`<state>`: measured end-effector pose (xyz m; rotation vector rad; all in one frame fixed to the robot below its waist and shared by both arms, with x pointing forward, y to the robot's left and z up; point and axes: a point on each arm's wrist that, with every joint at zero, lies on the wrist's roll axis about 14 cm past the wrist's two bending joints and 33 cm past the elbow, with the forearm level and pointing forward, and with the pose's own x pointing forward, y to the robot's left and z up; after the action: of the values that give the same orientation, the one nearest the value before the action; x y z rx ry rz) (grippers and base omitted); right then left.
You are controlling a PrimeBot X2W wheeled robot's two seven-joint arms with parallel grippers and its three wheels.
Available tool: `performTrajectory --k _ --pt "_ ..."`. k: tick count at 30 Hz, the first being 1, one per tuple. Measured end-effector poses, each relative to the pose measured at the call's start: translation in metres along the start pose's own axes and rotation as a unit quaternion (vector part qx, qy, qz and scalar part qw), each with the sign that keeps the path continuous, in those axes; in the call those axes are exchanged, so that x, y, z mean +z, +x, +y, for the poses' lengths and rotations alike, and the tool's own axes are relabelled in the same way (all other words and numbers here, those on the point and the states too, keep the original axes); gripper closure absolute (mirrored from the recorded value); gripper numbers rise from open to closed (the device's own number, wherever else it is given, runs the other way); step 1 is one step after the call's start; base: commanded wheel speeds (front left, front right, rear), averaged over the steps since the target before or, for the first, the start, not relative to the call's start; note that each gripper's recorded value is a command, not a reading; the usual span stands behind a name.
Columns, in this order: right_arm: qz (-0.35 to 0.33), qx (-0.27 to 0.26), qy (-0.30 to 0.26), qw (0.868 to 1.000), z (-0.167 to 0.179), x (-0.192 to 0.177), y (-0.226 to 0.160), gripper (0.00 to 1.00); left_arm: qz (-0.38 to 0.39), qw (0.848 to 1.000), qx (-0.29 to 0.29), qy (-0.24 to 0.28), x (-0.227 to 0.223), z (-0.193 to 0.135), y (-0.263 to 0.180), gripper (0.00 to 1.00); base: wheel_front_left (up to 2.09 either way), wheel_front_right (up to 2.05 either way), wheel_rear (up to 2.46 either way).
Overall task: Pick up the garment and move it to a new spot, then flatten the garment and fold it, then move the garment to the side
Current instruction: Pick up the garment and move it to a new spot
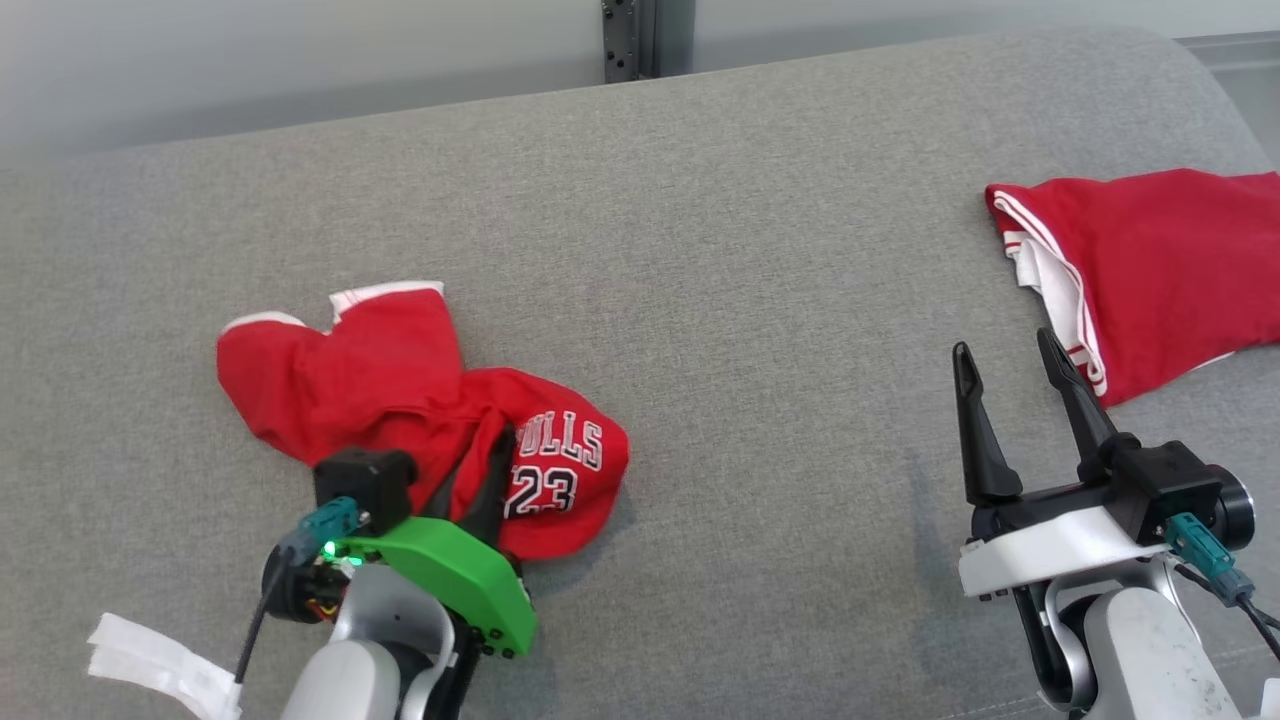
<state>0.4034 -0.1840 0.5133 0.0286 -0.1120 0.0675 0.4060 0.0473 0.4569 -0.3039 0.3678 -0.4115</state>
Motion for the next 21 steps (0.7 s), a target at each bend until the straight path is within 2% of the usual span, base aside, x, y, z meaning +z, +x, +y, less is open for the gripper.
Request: performTrajectory --k 5,8,9,10,11,16,21 --pt "-0.003 -0.016 -0.003 1.000 -0.010 0.004 -0.006 0.00 0.002 0.998 -0.069 0.003 -0.002 -0.052 0.003 1.00 0.00 0.00 0.00" --pt "0.004 -0.020 -0.003 1.000 -0.012 0.000 -0.008 0.00 0.014 0.997 -0.076 -0.001 -0.010 -0.062 0.005 1.00 0.00 0.00 0.00" --pt "0.008 -0.019 -0.002 1.000 -0.011 -0.003 -0.009 0.00 0.020 0.997 -0.070 -0.001 -0.015 -0.060 0.007 0.84 0.00 0.00 0.00" --pt "0.012 -0.018 0.000 1.000 -0.010 -0.006 -0.010 0.00 0.029 0.998 -0.062 -0.001 -0.022 -0.056 0.009 0.38 0.00 0.00 0.00" --pt "0.015 -0.018 0.001 1.000 -0.009 -0.008 -0.010 0.00 0.036 0.998 -0.053 0.000 -0.029 -0.053 0.010 0.00 0.00 0.00 0.00" --pt "0.027 -0.014 0.004 1.000 -0.005 -0.014 -0.014 0.00 0.052 0.998 -0.027 0.020 -0.050 -0.040 0.012 0.00 0.00 0.00 0.00" --pt "0.015 -0.022 -0.007 1.000 -0.011 -0.004 -0.021 0.00 -0.031 0.999 -0.007 0.018 -0.028 -0.031 -0.001 0.00 0.00 0.00 0.00"
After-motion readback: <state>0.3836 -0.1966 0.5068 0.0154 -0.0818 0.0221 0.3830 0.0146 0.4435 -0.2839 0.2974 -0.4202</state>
